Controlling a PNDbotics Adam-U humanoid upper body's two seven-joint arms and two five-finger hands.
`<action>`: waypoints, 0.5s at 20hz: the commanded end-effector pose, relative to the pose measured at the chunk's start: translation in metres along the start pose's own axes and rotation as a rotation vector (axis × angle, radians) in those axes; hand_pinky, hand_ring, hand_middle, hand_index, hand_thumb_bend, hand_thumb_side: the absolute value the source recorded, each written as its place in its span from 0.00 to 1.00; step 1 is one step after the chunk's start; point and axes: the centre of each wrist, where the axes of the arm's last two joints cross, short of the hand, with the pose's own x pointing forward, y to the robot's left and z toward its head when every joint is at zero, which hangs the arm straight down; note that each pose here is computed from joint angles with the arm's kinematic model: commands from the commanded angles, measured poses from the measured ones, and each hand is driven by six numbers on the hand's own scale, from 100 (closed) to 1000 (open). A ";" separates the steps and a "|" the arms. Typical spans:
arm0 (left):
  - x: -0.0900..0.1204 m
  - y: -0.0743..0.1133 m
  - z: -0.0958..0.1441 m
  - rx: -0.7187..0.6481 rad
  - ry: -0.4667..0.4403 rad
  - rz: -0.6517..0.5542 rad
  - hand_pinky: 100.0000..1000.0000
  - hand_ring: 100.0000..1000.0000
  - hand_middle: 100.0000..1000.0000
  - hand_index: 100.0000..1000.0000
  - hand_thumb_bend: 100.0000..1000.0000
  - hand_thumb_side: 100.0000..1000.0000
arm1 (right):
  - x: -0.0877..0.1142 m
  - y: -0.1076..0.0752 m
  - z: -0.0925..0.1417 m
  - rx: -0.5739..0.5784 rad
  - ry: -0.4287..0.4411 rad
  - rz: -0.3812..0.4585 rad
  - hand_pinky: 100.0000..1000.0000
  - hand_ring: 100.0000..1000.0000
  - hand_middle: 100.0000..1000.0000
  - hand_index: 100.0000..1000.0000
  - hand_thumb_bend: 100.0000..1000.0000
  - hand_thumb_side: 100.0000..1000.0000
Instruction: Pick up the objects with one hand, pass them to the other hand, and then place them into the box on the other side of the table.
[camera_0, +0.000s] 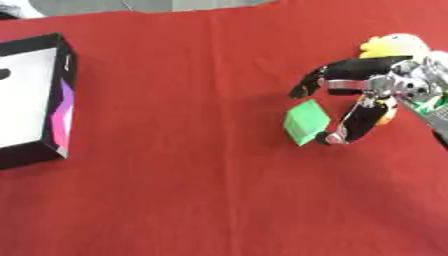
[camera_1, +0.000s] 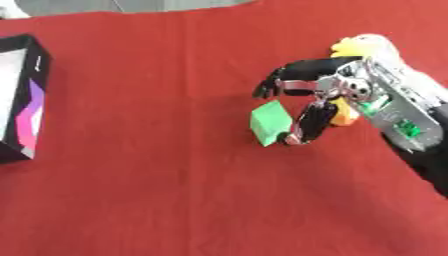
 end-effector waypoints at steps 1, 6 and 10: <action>0.011 0.001 -0.004 -0.006 -0.038 -0.005 0.76 0.83 0.83 0.74 0.00 0.83 | -0.002 -0.006 0.003 -0.018 0.011 0.022 0.89 0.84 0.80 0.88 0.29 0.08; 0.011 0.001 -0.005 -0.007 -0.040 -0.004 0.76 0.83 0.83 0.74 0.00 0.83 | -0.003 -0.005 0.002 -0.021 0.010 0.024 0.88 0.83 0.77 0.81 0.27 0.06; 0.011 0.001 -0.005 -0.009 -0.040 -0.005 0.77 0.83 0.83 0.74 0.00 0.83 | -0.001 -0.005 0.001 -0.031 -0.010 0.015 0.87 0.82 0.73 0.74 0.25 0.04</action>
